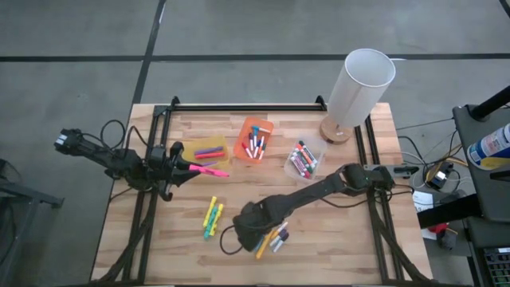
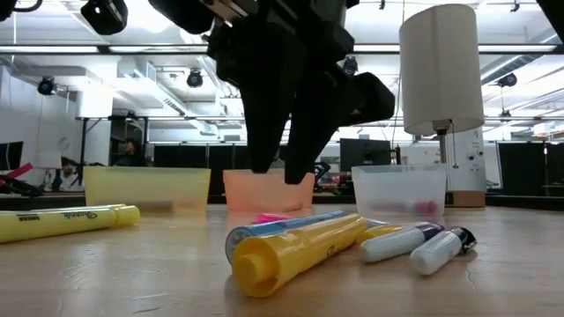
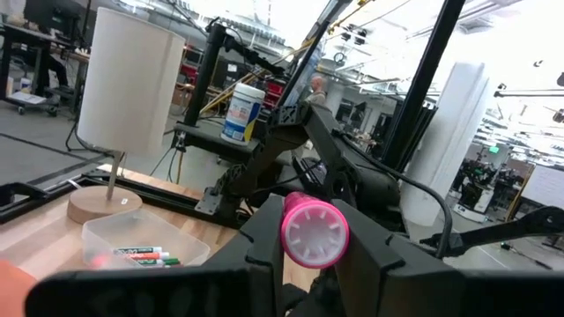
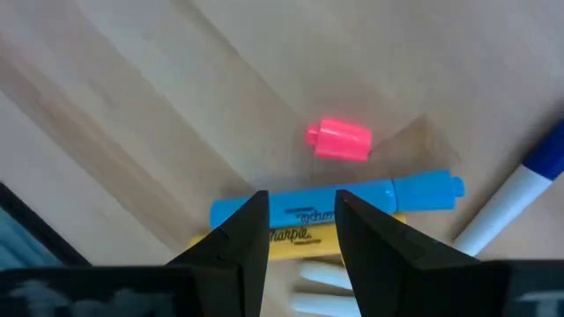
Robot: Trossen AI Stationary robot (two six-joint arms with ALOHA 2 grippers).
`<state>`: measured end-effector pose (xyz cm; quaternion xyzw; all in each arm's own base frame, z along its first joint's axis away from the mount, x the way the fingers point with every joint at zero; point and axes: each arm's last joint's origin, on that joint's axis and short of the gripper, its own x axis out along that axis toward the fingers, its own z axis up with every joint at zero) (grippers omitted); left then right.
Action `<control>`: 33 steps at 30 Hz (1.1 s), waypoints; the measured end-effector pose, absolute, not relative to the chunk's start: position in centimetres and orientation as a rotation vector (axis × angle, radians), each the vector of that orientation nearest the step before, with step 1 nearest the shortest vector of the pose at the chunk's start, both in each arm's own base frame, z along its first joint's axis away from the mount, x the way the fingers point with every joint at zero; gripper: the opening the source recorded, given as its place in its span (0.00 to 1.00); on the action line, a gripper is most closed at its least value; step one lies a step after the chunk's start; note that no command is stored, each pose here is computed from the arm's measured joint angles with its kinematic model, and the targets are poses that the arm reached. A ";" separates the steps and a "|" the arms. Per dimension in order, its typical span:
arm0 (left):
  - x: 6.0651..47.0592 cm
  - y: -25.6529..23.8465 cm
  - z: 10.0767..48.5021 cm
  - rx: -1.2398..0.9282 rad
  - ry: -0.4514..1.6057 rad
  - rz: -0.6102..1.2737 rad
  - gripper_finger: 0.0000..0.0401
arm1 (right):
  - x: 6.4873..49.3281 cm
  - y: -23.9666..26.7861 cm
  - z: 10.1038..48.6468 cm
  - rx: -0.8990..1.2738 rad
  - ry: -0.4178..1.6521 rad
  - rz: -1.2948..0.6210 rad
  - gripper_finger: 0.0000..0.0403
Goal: Pick & Place Markers
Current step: Put the pink highlighter pen into the yellow bin
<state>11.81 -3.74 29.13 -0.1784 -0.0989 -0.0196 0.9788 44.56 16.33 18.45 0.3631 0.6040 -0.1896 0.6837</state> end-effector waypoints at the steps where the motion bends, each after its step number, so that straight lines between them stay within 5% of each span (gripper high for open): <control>1: 11.8 -3.7 29.1 -0.354 -0.199 -0.039 0.17 | 44.6 16.3 18.5 0.828 1.352 -0.436 0.31; 18: 11.8 -3.7 29.1 -0.347 -0.200 -0.040 0.17 | 44.9 15.8 17.3 0.788 1.302 -0.451 0.31; 26: 11.8 -3.7 29.2 -0.370 -0.201 -0.040 0.17 | 45.0 15.7 17.4 0.282 1.323 -0.085 0.31; 33: 11.9 -3.8 29.0 -0.381 -0.182 -0.039 0.17 | 45.1 15.6 17.2 -0.035 1.284 0.017 0.33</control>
